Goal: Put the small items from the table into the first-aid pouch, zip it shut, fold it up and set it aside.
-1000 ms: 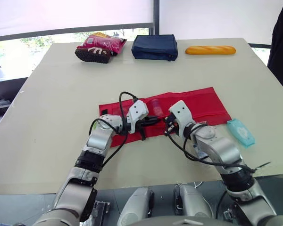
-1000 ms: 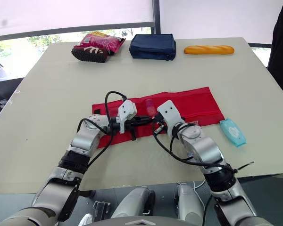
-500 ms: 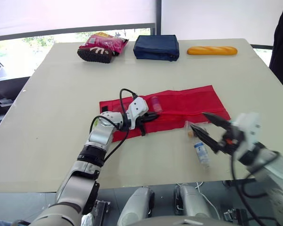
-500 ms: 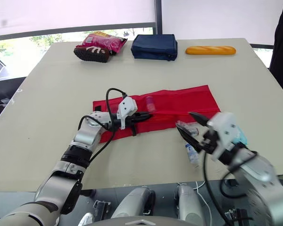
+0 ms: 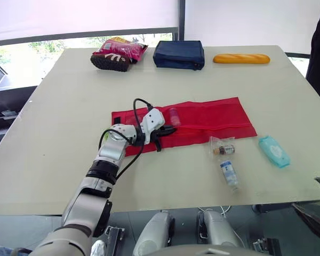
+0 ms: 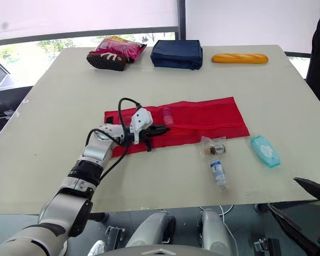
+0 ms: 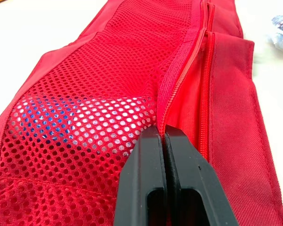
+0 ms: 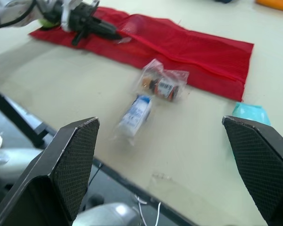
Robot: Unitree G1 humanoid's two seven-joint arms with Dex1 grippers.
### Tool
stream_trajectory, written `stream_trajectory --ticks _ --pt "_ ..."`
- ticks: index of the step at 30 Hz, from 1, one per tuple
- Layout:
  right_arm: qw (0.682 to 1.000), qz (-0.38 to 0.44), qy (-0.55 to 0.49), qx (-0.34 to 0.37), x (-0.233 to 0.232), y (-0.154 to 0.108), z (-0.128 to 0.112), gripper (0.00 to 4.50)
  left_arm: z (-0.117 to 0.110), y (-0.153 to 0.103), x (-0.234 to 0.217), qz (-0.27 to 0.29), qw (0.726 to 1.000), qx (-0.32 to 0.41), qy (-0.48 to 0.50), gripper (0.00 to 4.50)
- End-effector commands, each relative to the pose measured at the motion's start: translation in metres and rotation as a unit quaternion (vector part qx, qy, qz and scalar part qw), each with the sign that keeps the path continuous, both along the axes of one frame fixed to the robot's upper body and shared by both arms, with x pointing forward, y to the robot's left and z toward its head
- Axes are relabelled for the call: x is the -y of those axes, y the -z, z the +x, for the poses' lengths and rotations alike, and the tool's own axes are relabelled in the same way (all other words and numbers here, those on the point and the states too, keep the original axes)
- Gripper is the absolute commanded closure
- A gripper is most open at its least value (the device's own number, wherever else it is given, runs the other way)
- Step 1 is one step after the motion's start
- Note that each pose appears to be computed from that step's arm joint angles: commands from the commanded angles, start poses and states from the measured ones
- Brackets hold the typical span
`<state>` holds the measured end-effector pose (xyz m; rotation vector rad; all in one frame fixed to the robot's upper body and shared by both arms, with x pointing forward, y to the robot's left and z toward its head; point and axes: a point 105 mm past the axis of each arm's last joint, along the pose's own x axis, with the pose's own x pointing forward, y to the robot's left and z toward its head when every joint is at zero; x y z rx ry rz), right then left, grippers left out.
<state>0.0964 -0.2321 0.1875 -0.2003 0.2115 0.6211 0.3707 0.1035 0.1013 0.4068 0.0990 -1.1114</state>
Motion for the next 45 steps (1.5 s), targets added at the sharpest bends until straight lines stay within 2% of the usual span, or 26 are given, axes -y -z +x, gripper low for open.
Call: stream_trajectory --ticks 1,8,12,16,20,28,31,36,37,38,39,41,45 --pt "1.000 -0.025 -0.014 0.013 0.003 -0.008 -0.003 0.05 0.003 -0.007 0.001 0.004 1.000 0.015 0.006 4.50" --pt "0.999 -0.044 -0.013 0.017 -0.004 0.000 0.006 0.05 0.004 -0.009 0.002 0.006 1.000 0.018 0.012 4.50" --pt "0.997 -0.075 0.028 -0.006 -0.009 0.026 0.020 0.05 0.004 -0.011 0.003 0.008 1.000 0.022 0.017 4.50" --pt "0.999 -0.009 0.033 0.001 -0.046 0.047 0.042 0.05 0.002 -0.014 0.008 0.009 0.999 0.030 0.026 4.50" --pt "0.995 -0.009 0.090 -0.036 -0.061 0.080 0.062 0.05 0.000 -0.018 0.014 0.005 0.999 0.033 0.032 4.50" --pt "0.989 0.014 0.128 -0.066 -0.091 0.112 0.084 0.05 -0.001 -0.019 0.020 0.003 0.999 0.031 0.037 4.50" --pt "0.987 -0.004 0.140 -0.074 -0.091 0.122 0.087 0.85 -0.001 -0.019 0.021 0.002 0.999 0.030 0.038 4.50" --pt "0.985 -0.015 0.160 -0.059 -0.081 0.118 0.090 3.24 0.002 -0.020 0.020 0.001 0.999 0.032 0.033 4.50" --pt "0.985 -0.018 0.160 -0.055 -0.080 0.115 0.090 3.56 0.002 -0.020 0.020 0.001 0.999 0.032 0.032 4.50" --pt "0.986 -0.018 0.157 -0.050 -0.078 0.111 0.089 3.56 0.003 -0.020 0.020 0.001 0.999 0.032 0.032 4.50" --pt "0.987 -0.017 0.152 -0.045 -0.078 0.107 0.088 4.10 0.003 -0.020 0.020 0.000 0.999 0.032 0.031 4.50" --pt "0.989 -0.014 0.142 -0.040 -0.079 0.100 0.088 4.34 0.004 -0.021 0.020 -0.001 0.999 0.032 0.030 4.50" --pt "0.996 0.004 0.089 -0.027 -0.096 0.077 0.098 4.37 0.005 -0.021 0.021 -0.003 0.999 0.032 0.031 4.50"
